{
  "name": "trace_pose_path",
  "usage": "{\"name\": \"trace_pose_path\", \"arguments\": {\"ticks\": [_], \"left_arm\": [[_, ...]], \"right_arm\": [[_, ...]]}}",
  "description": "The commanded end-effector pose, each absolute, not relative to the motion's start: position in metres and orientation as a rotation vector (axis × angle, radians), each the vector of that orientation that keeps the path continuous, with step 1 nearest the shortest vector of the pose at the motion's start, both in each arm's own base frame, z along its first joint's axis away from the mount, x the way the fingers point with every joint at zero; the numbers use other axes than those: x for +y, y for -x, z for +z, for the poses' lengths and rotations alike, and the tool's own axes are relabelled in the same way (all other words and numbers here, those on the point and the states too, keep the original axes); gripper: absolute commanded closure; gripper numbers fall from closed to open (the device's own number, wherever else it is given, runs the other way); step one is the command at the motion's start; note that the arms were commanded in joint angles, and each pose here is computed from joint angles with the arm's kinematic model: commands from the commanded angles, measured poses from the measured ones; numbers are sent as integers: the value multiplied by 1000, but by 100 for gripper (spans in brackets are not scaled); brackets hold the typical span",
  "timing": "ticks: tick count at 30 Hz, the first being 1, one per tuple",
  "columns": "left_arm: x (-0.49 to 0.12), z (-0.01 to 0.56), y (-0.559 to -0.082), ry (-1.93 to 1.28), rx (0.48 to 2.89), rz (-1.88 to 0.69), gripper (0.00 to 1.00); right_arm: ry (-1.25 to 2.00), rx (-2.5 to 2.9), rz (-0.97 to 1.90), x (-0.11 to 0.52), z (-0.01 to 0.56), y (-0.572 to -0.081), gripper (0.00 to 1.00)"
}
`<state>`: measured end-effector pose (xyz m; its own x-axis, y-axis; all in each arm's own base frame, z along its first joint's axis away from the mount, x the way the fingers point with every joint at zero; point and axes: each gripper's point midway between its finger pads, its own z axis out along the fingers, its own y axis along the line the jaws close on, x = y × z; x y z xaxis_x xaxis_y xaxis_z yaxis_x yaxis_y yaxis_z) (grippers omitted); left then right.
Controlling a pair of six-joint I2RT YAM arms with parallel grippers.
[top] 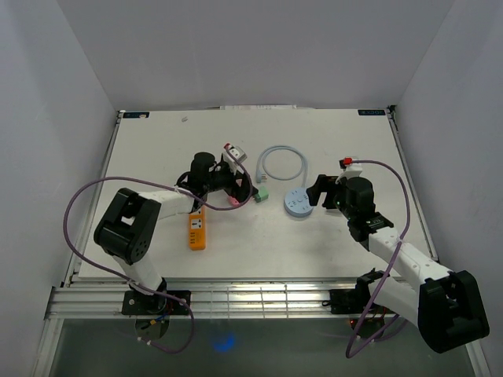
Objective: Insert the plug
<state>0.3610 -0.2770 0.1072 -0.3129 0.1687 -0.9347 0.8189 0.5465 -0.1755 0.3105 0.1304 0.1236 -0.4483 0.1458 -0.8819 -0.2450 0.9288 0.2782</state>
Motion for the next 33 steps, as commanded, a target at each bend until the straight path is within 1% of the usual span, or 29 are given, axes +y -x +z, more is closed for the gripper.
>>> {"name": "trace_pose_path", "arguments": {"ticks": [1, 9, 15, 18, 19, 21, 31, 32, 33], "left_arm": [[-289, 107, -361, -926, 1787, -799, 2], [-307, 73, -354, -1085, 1850, -739, 2], [-307, 56, -361, -1124, 1916, -644, 4], [-305, 53, -363, -1122, 1927, -628, 7], [-306, 52, -364, -1124, 1927, -627, 12], [-306, 49, -364, -1130, 1939, -631, 16], [-311, 49, -370, -1143, 1900, -611, 18], [-312, 49, -370, -1152, 1895, -609, 18], [-313, 47, -371, -1155, 1897, -609, 22]], "right_arm": [[58, 1926, 471, 132, 138, -317, 11], [52, 1923, 479, 131, 138, -317, 11], [51, 1924, 482, 130, 138, -317, 11], [48, 1925, 482, 130, 137, -317, 11], [48, 1925, 482, 130, 137, -317, 11], [46, 1925, 481, 129, 137, -317, 11], [41, 1925, 478, 128, 137, -318, 11], [40, 1925, 479, 128, 137, -318, 11], [42, 1924, 480, 129, 137, -318, 11]]}}
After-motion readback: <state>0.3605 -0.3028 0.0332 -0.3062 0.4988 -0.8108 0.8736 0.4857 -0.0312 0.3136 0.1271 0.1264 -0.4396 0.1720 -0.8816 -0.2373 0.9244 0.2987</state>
